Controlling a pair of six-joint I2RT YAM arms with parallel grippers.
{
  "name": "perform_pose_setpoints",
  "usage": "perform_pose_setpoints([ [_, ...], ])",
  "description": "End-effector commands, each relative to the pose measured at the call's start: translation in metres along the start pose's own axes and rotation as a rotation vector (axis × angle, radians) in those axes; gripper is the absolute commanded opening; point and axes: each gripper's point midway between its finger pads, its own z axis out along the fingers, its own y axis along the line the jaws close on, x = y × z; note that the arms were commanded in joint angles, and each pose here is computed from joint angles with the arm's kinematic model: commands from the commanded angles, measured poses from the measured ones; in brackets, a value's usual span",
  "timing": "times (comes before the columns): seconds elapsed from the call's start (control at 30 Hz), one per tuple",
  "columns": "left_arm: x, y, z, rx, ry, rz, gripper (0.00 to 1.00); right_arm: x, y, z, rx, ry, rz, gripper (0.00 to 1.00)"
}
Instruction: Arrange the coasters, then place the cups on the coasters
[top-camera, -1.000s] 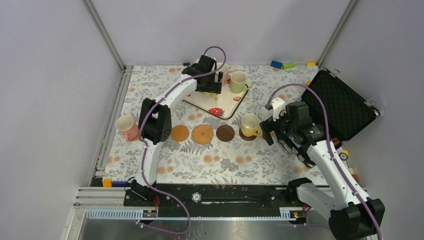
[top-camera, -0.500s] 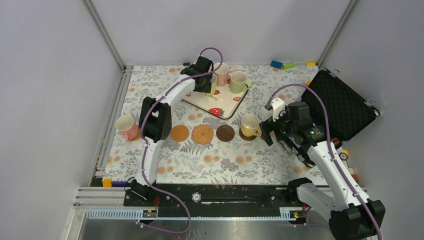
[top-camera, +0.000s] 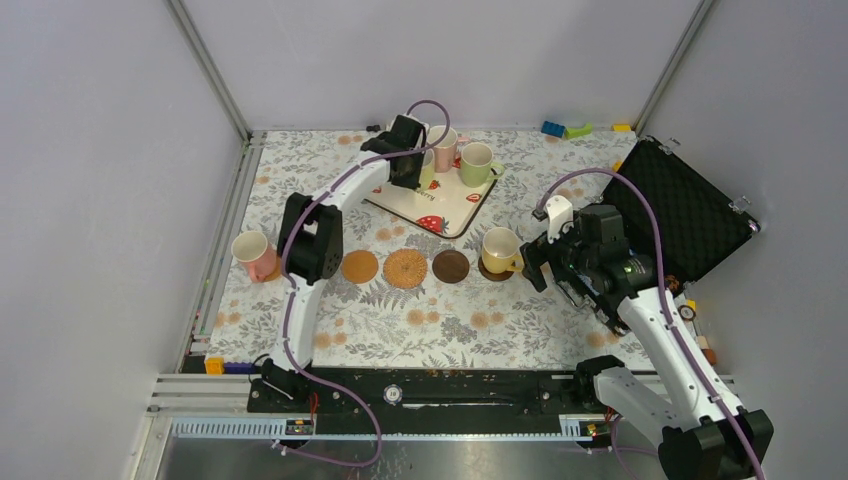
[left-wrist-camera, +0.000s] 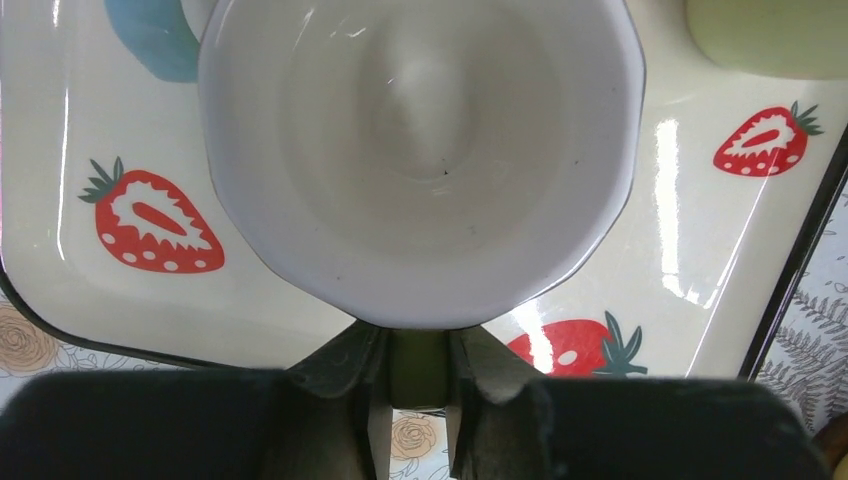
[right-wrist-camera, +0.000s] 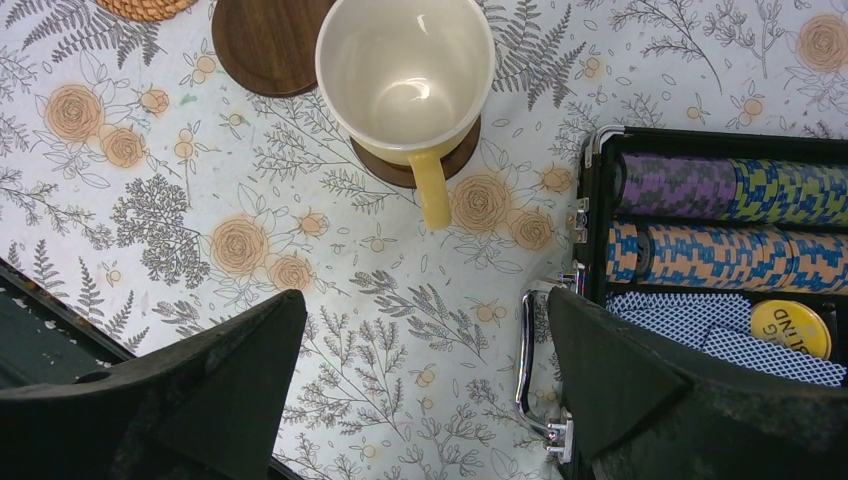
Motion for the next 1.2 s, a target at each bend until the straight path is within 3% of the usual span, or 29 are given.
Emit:
perform_pose_setpoints([
  [0.0,-0.030,-0.005,-0.029,0.029,-0.101,0.025,0.00,-0.014,0.002,-0.007,-0.004,-0.065,0.000,0.98],
  [0.17,-0.040,0.005,-0.082,0.010,-0.178,0.065,0.00,-0.017,0.004,-0.012,-0.001,-0.090,-0.002,0.98],
  [0.27,-0.048,0.022,-0.137,-0.017,-0.260,0.109,0.00,-0.020,0.005,-0.017,0.001,-0.111,-0.008,0.98],
  [0.53,0.006,0.111,-0.225,-0.111,-0.345,0.083,0.00,-0.025,0.012,-0.025,-0.022,-0.156,-0.034,0.98],
  [0.7,0.063,0.144,-0.240,-0.121,-0.342,0.092,0.00,-0.025,0.015,-0.024,-0.040,-0.154,-0.033,0.98],
  [0.83,0.096,0.139,-0.239,-0.089,-0.350,0.144,0.00,-0.025,0.016,-0.025,-0.042,-0.162,-0.045,0.99],
  [0.97,0.118,0.128,-0.239,-0.046,-0.369,0.179,0.00,-0.025,0.013,-0.027,-0.020,-0.166,-0.053,0.98],
  [1.17,0.134,0.138,-0.233,-0.066,-0.374,0.115,0.00,-0.027,0.015,-0.033,-0.017,-0.194,-0.059,0.98],
])
